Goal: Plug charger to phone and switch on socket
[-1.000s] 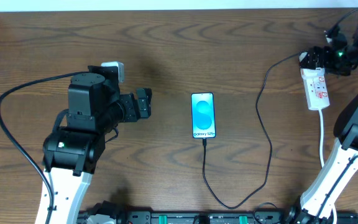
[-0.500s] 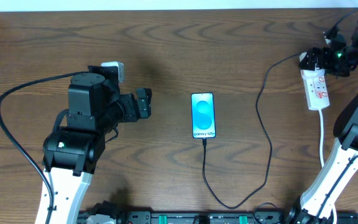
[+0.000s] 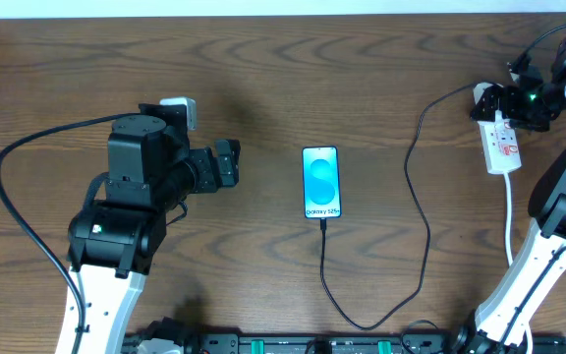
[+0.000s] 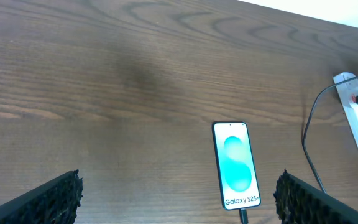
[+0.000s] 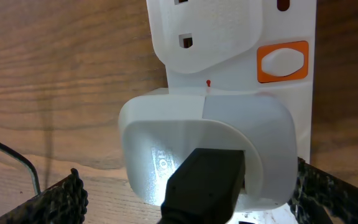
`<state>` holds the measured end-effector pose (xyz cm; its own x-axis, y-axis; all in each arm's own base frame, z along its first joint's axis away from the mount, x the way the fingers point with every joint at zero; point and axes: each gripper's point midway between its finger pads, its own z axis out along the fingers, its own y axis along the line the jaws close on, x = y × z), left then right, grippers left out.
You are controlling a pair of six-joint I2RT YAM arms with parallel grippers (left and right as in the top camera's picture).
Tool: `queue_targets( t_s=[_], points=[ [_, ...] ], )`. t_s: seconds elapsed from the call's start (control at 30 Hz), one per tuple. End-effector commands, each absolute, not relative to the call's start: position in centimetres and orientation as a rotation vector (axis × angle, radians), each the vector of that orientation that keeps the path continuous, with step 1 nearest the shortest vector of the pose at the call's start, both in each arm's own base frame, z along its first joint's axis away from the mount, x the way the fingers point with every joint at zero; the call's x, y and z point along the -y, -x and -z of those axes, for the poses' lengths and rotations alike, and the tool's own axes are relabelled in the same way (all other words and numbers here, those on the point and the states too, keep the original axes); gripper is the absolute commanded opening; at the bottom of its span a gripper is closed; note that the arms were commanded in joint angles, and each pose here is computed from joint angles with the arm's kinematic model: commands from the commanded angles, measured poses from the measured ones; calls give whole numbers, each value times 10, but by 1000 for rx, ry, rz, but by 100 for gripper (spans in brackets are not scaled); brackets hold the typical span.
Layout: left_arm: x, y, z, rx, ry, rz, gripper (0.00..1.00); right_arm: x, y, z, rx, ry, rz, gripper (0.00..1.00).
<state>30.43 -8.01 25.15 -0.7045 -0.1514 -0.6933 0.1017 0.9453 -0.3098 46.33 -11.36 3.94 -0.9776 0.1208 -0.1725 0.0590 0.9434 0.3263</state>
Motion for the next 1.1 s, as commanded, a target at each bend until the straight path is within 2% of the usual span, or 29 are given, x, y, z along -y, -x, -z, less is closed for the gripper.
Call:
queue_targets(
  t_s=[0.0, 0.5, 1.07],
  points=[
    [77, -306, -256, -2303, 28, 397, 99, 89, -458, -36, -2900, -118, -632, 99],
    [77, -306, -256, -2303, 28, 397, 99, 73, -464, -45, -2832, -113, -779, 99],
    [77, -306, -256, -2303, 28, 397, 99, 65, -453, -36, -2850, -144, -847, 99]
  ],
)
